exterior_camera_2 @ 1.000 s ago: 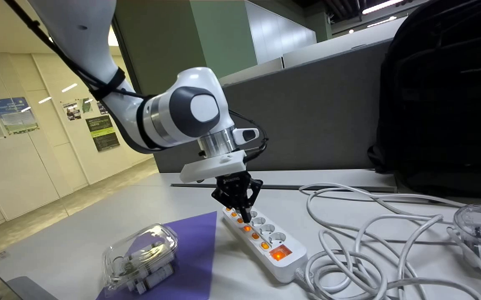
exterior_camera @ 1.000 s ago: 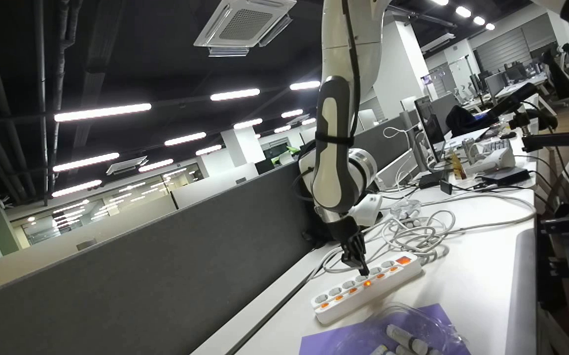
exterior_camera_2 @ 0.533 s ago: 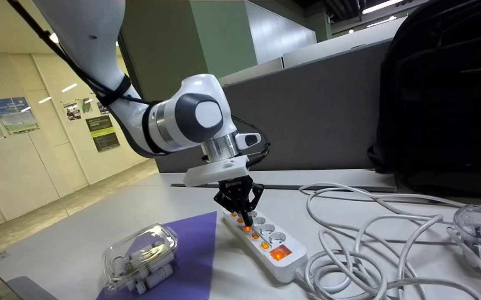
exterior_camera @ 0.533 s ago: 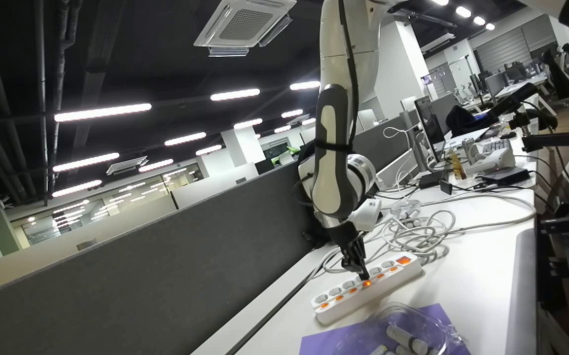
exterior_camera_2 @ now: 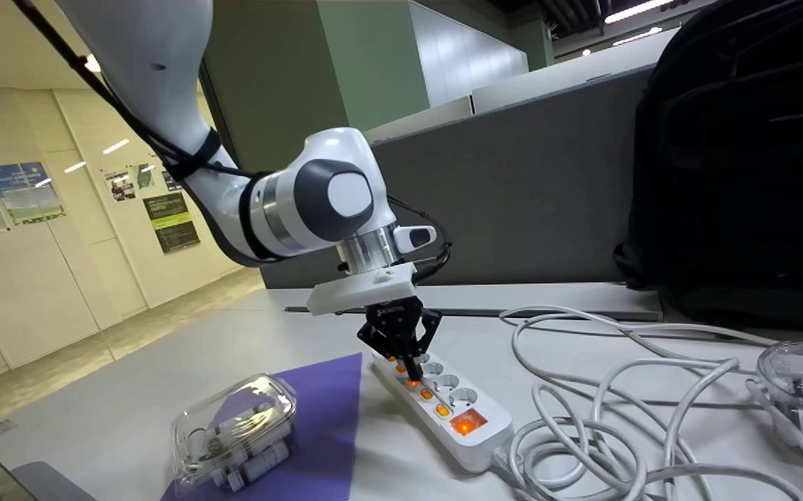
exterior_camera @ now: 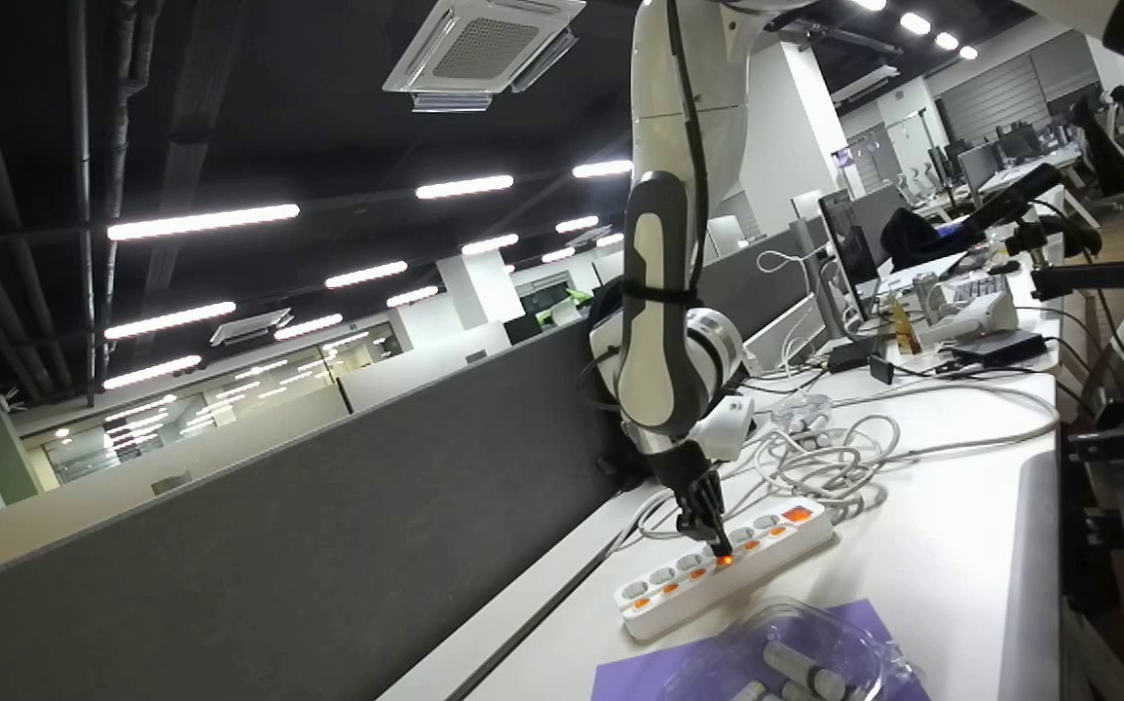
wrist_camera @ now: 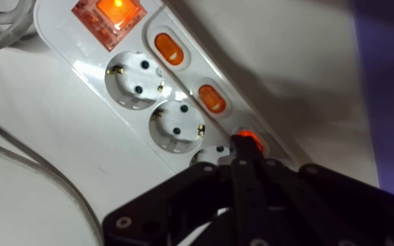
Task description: Turn off the fourth switch from the left on the adapter
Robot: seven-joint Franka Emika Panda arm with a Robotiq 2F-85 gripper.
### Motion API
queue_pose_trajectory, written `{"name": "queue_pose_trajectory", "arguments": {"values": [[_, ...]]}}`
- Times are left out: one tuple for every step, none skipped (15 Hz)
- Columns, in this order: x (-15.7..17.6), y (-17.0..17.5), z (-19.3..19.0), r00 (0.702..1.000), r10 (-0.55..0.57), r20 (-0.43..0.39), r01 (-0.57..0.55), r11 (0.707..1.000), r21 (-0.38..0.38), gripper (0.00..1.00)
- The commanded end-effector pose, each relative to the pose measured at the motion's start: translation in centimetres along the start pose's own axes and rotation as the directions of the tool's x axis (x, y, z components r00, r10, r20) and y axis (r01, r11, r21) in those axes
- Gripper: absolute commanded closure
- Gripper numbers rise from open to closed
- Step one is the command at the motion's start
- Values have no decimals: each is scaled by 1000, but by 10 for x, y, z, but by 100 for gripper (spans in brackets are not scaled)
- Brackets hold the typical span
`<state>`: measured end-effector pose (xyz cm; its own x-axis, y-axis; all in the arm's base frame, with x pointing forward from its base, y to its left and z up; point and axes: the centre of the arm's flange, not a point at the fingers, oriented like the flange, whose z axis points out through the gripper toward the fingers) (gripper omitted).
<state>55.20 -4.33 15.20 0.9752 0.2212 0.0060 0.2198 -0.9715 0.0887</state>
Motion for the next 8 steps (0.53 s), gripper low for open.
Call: {"name": "queue_pose_trajectory", "arguments": {"values": [[-2,1,3,1000,4,17,-4,1000,-7,100],[-2,0,5,1000,1,17,-1,1000,-8,100],[-4,0,10,1000,-3,13,3,1000,-9,100],[-6,0,15,1000,-8,4,8,1000,-10,100],[-8,0,19,1000,-12,-6,12,1000,-13,100],[-11,0,27,1000,-12,-20,12,1000,-14,100],[-14,0,34,999,-8,-38,7,1000,-20,100],[-16,1,39,998,-2,-56,1,1000,-20,100]]}}
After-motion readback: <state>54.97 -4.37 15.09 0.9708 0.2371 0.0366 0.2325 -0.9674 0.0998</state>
